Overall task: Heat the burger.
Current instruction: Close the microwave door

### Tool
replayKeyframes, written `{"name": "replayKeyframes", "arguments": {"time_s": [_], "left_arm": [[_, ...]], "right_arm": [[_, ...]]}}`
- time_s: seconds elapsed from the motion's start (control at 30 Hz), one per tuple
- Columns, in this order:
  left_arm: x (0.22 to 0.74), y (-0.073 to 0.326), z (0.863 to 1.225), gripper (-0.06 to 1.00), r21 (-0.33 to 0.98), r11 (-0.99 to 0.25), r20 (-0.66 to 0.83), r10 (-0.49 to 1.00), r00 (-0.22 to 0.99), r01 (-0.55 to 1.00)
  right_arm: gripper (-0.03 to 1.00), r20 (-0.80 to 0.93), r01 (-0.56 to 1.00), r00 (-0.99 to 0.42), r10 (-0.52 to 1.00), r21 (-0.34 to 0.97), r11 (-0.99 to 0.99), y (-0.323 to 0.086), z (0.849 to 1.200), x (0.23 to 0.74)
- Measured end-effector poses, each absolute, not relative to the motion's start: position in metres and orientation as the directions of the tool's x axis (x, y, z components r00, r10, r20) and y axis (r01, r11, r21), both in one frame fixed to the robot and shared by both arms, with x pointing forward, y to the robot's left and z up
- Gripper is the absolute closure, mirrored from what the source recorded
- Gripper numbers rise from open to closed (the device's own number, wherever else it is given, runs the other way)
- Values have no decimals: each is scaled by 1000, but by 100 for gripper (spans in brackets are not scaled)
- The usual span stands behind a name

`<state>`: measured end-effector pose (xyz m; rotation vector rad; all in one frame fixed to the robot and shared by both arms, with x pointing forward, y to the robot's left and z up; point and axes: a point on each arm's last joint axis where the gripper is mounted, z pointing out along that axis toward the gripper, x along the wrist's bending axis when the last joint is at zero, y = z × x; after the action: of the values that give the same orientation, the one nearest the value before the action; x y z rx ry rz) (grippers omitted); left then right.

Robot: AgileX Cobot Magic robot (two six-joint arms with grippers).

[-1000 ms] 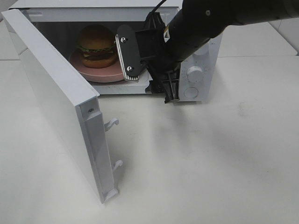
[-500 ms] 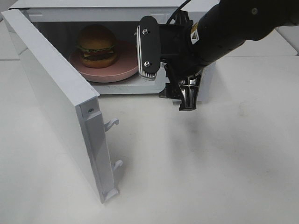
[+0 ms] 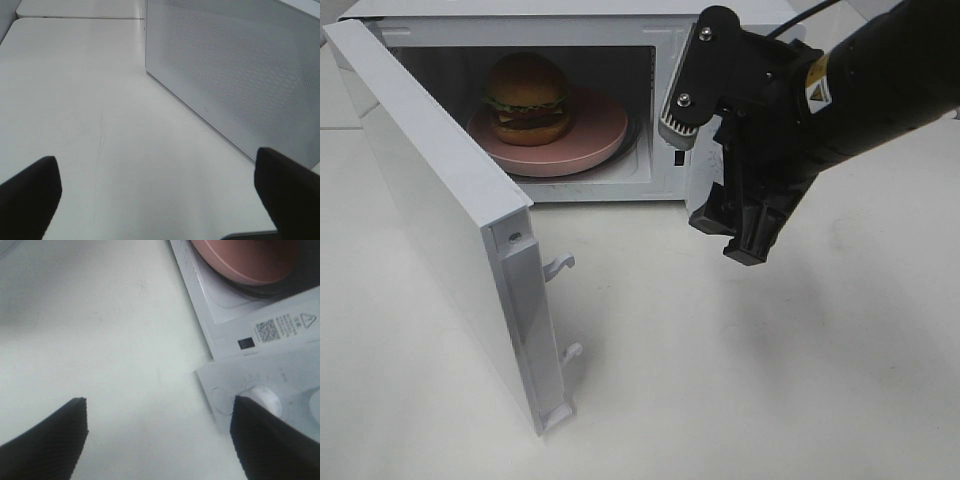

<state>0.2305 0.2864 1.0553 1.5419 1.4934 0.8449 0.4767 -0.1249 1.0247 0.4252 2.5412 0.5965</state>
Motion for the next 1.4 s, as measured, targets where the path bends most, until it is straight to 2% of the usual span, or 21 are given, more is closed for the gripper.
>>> {"name": "replayKeyframes", "arguments": {"time_s": [0.3, 0.5, 0.97, 1.33, 1.4], "left_arm": [[230, 286, 1055, -2, 892, 29, -71, 995, 75, 452], [230, 286, 1055, -2, 892, 29, -71, 995, 75, 452], [230, 286, 1055, -2, 892, 29, -71, 995, 75, 452], [230, 286, 1055, -2, 892, 29, -71, 995, 75, 452], [230, 286, 1055, -2, 892, 29, -71, 995, 75, 452]], "right_arm": [[21, -195, 498, -727, 659, 512, 700, -150, 1026, 445], [21, -129, 622, -655, 744, 468, 628, -165, 1031, 428], [21, -92, 733, -589, 803, 359, 578, -196, 1052, 388], [21, -94, 730, -572, 815, 395, 558, -219, 1075, 358], [21, -90, 718, -565, 820, 435, 543, -230, 1076, 344]]}}
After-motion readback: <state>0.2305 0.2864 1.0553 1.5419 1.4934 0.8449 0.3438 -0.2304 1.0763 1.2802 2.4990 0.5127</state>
